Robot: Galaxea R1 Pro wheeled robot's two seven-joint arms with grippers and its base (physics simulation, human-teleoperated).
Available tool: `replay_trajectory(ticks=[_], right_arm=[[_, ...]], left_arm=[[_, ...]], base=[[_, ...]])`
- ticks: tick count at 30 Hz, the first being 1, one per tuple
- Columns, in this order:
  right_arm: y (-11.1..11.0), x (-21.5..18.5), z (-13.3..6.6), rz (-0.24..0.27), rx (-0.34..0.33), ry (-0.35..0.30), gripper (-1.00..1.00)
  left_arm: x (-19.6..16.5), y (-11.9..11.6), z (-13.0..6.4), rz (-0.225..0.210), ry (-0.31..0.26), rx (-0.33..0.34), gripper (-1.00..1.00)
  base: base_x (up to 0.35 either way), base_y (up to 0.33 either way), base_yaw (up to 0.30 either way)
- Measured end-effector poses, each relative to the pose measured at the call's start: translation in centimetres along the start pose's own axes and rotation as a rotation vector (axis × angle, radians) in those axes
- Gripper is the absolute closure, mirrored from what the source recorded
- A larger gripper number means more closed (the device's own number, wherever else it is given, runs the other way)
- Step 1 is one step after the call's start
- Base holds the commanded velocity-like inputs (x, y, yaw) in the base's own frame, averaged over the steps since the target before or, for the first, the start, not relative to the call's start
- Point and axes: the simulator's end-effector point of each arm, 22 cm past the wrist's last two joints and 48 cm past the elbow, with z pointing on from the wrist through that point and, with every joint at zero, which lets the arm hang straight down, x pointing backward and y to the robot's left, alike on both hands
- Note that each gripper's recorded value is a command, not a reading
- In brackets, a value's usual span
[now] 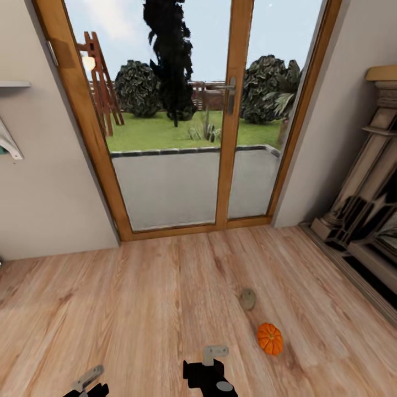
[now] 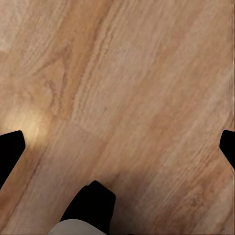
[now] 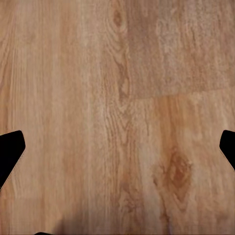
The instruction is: Place each of the two pumpkins and all three candles from the living room inside a cabinet in the living room (use any cabinet), then make sure every cabinet is closed, and position the cauldron so it is next to a table in the living room.
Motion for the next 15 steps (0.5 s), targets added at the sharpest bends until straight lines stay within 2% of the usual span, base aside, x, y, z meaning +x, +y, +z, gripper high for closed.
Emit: replay_trajectory(ticks=[7, 15], right_arm=[[0.04, -0.12, -0.03, 0.000, -0.002, -0.003, -1.00], [0.10, -0.16, -0.03, 0.002, -0.002, -0.003, -1.00]], left_arm=[[0.01, -0.01, 0.00, 0.000, 0.000, 0.000, -1.00], [0.05, -0.07, -0.01, -0.001, 0.001, 0.001, -1.00]], base=[[0.342, 0.057, 0.000], [0.342, 0.131, 0.000]])
